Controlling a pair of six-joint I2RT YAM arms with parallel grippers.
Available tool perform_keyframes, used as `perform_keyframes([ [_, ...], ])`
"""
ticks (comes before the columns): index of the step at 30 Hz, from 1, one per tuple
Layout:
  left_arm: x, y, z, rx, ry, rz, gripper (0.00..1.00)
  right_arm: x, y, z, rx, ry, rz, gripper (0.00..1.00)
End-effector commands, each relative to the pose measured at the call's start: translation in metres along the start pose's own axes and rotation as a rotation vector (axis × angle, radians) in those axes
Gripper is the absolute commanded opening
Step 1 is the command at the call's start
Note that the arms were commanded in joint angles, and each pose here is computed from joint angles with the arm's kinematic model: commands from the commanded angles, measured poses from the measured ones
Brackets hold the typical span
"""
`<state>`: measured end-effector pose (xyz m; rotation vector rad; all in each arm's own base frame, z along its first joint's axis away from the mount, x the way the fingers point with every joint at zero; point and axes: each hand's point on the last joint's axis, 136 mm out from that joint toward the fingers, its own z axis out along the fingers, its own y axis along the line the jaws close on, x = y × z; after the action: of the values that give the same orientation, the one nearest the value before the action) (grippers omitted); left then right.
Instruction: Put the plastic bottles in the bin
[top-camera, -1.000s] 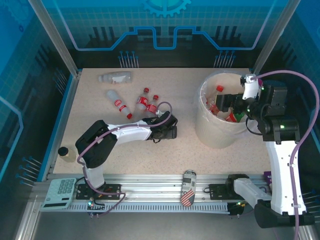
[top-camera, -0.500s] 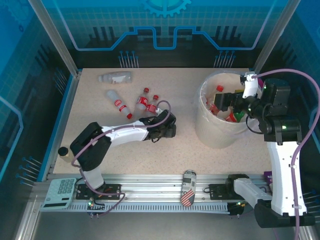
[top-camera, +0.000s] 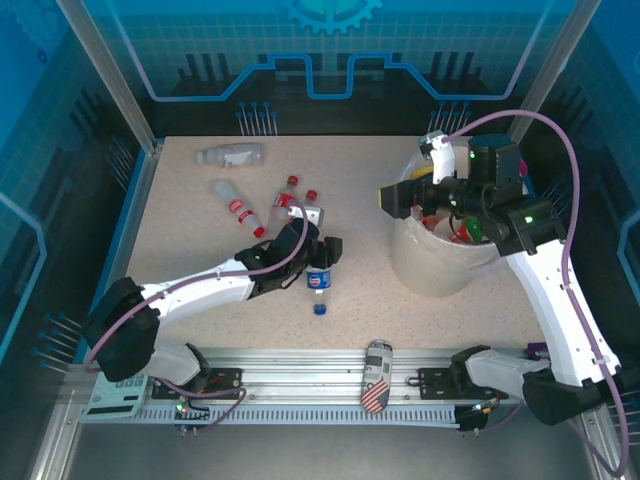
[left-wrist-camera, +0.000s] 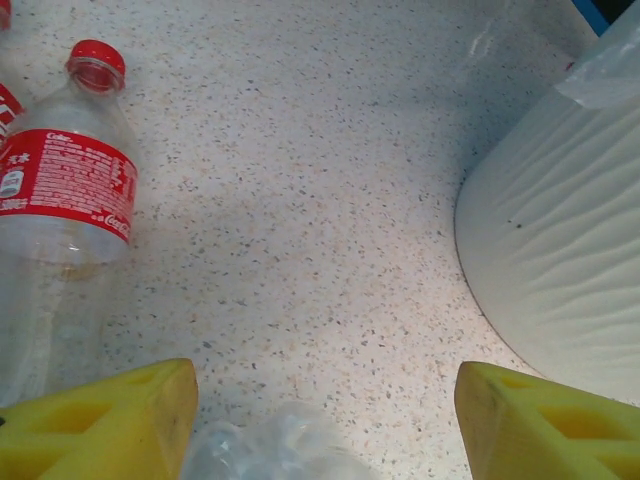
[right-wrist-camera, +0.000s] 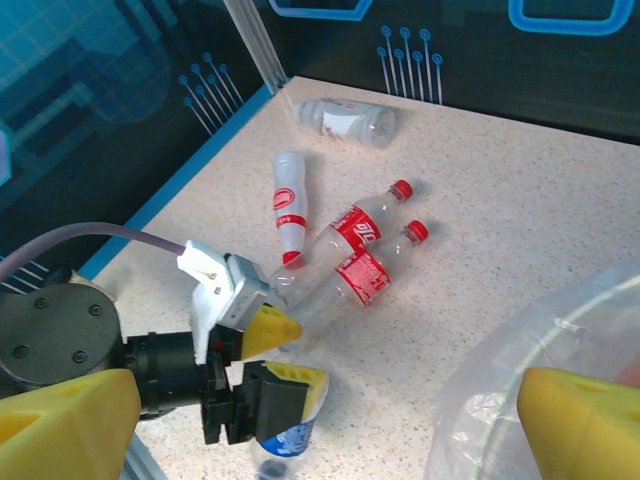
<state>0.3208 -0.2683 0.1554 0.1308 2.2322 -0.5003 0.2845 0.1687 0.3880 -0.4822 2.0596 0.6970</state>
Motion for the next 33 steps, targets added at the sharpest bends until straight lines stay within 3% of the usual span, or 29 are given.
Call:
perform_keyframes([
  [1, 0.016, 0.013, -0.002, -0.046, 0.059, 0.015, 0.71, -0.012, 0.002, -0.008, 0.026, -0.050, -0.030, 0.98],
  [4, 0.034, 0.025, -0.002, -0.084, 0.106, -0.021, 0.73, -0.007, -0.003, -0.006, 0.045, -0.036, -0.027, 0.98],
  [10, 0.050, 0.045, -0.025, -0.163, 0.169, -0.078, 0.90, -0.001, -0.009, -0.006, 0.082, -0.014, -0.033, 0.98],
  [16, 0.091, 0.061, -0.043, -0.227, 0.264, -0.139, 0.99, 0.002, -0.016, 0.000, 0.104, 0.005, -0.033, 0.98],
  [24, 0.121, 0.079, -0.027, -0.290, 0.316, -0.080, 0.99, 0.007, -0.019, 0.005, 0.105, 0.021, -0.023, 0.98],
  [33, 0.124, 0.071, -0.016, -0.260, 0.349, -0.041, 0.99, 0.016, -0.023, 0.003, 0.129, 0.025, -0.013, 0.98],
])
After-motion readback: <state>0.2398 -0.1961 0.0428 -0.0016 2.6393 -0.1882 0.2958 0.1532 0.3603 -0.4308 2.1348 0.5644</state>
